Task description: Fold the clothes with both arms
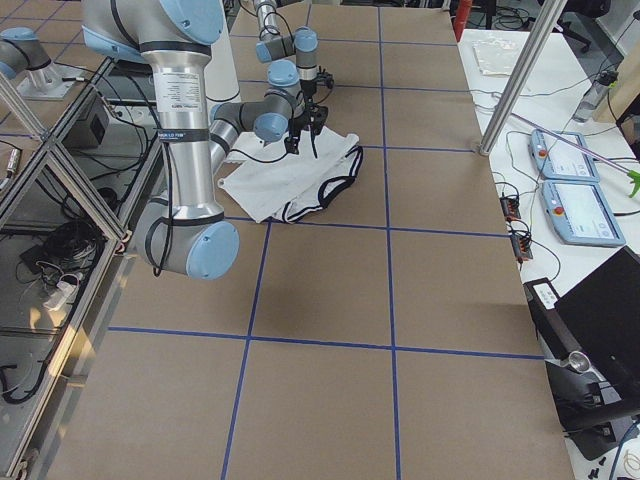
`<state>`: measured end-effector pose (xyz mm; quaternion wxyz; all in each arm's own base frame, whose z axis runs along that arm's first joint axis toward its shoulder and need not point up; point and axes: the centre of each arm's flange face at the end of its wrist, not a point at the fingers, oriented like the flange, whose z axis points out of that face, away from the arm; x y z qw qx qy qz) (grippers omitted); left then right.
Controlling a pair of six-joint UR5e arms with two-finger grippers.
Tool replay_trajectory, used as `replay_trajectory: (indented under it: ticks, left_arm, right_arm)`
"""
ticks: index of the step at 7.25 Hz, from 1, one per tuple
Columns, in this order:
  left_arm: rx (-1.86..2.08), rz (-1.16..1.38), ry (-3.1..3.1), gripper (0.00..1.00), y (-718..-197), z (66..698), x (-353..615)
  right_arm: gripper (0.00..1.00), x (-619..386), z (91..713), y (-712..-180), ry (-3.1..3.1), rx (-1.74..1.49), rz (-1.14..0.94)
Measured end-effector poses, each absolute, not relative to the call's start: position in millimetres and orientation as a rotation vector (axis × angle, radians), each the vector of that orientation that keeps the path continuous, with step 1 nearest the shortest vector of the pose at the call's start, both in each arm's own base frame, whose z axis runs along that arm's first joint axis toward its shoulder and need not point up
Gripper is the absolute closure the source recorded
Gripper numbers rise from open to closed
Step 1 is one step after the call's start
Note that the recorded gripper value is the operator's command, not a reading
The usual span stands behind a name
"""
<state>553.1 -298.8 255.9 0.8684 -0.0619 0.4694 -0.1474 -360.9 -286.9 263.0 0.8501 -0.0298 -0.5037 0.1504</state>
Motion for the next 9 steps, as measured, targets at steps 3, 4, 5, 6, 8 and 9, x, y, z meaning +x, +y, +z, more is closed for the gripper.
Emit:
replay_trajectory:
  ticks: [3, 4, 5, 6, 8, 9]
  left_arm:
    - [-0.081, -0.372, 0.943, 1.0, -343.3, 265.6, 521.3]
    - [-0.036, -0.386, 0.922, 1.0, -368.5, 274.9, 515.1]
    - [0.028, -0.399, 0.903, 1.0, -395.6, 281.0, 513.4]
    - [0.093, -0.416, 0.889, 1.0, -429.8, 283.6, 514.8]
    - [0.194, -0.442, 0.875, 1.0, -515.8, 288.6, 518.1]
    - [0.244, -0.451, 0.876, 1.0, -559.1, 294.3, 519.9]
  right_arm:
    - [0.0, -363.2, 267.4, -290.9, -1.05, -0.047, 0.332]
    - [0.0, -364.7, 268.8, -293.6, -1.045, -0.032, 0.342]
    - [0.0, -368.4, 269.0, -297.4, -1.043, -0.017, 0.351]
    - [0.0, -372.7, 267.0, -301.4, -1.045, -0.006, 0.357]
    - [0.0, -375.1, 265.2, -305.5, -1.047, 0.003, 0.365]
    - [0.0, -375.6, 265.9, -306.5, -1.045, 0.004, 0.367]
